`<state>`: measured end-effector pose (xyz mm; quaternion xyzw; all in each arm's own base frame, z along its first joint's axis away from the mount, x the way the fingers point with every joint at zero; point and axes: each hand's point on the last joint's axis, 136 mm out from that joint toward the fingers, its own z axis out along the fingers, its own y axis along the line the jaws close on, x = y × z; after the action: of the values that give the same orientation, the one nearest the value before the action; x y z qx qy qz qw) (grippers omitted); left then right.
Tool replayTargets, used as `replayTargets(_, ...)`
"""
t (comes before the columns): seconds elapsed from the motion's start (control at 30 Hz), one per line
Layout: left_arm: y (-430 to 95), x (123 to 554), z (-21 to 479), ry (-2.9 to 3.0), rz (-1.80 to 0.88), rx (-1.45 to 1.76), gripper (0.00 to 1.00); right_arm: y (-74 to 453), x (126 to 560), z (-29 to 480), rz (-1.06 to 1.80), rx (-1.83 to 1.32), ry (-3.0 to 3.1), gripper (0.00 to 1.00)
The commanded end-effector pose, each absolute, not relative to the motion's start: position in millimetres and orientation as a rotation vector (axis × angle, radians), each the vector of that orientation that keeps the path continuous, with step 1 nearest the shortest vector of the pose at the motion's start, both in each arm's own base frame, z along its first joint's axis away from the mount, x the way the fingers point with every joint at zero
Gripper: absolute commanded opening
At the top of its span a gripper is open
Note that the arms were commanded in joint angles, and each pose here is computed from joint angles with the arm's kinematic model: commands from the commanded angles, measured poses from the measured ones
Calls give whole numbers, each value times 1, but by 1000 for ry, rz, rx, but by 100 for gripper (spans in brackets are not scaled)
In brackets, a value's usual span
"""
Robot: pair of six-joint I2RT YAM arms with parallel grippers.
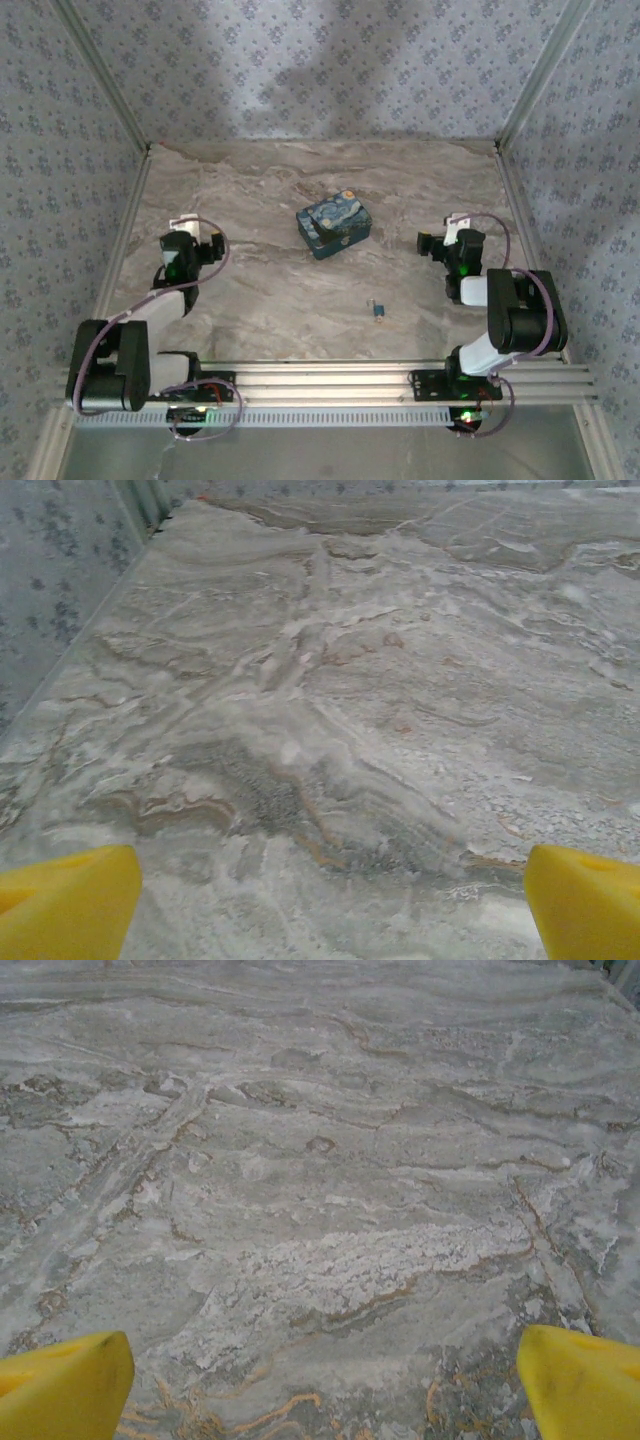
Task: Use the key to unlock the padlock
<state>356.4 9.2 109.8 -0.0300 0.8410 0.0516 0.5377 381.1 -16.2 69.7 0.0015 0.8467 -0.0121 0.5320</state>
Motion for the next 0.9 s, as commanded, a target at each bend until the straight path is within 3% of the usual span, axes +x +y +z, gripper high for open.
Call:
replayTargets(0.0,1,367,118,1930,74,-5,98,-15,391,83,-8,13,1977,100)
replayTargets(0.87,13,398,89,1967,-15,-50,98,-14,391,84,-28,7,1975,100)
